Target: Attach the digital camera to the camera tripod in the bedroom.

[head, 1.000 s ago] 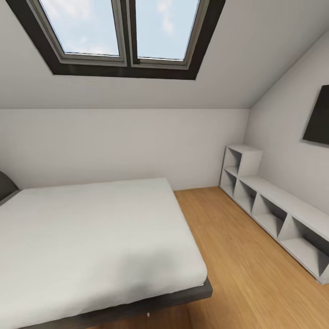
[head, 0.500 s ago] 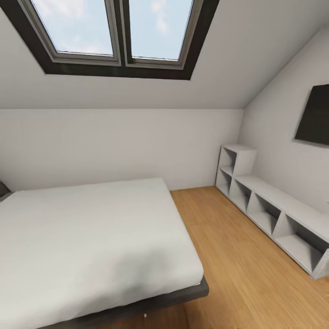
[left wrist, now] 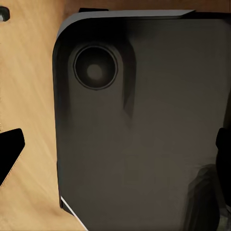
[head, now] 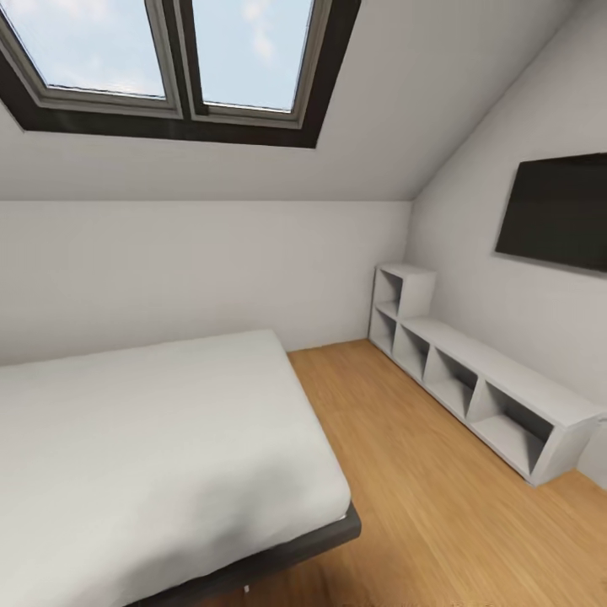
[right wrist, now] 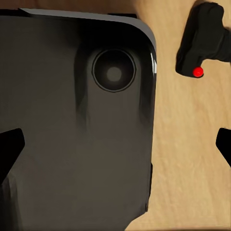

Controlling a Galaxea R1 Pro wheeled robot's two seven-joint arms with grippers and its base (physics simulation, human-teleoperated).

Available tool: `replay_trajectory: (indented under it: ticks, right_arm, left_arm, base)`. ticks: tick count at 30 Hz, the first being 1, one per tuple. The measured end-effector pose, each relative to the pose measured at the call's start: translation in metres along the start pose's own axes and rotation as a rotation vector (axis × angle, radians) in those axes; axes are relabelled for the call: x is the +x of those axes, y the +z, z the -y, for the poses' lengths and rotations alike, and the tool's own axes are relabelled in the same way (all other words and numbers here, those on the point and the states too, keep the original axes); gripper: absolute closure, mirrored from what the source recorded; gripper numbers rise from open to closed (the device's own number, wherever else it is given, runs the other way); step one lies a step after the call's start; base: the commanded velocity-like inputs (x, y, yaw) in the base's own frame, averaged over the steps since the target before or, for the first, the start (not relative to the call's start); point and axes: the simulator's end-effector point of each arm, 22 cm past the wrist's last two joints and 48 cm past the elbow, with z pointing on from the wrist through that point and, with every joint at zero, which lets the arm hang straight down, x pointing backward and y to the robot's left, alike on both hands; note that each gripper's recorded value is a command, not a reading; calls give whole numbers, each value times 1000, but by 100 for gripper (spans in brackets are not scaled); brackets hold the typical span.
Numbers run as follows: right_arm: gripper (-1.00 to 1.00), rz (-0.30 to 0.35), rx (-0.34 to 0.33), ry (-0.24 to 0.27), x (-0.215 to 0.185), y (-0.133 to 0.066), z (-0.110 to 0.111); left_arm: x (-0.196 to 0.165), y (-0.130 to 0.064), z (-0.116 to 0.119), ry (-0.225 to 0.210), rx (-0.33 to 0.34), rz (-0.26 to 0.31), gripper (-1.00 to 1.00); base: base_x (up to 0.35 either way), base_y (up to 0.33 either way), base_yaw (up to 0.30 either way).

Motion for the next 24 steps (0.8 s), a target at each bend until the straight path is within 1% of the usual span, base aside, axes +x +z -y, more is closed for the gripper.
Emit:
replay_trajectory:
  ticks: [13,18,24]
  right_arm:
    - [-100,0,-1,0,0,0,0]
    - [-100,-2,-1,-2,0,0,-1]
    - [-100,-2,1,-4,1,0,1]
  left_arm:
    - [0,0,-1,0,-1,0,-100]
    - [0,0,-1,1,-1,-1,-100]
    - [0,0,-1,1,-1,-1,-100]
  base:
    - [0,0,-235]
    - [32,0,-60]
    - [188,0,-7]
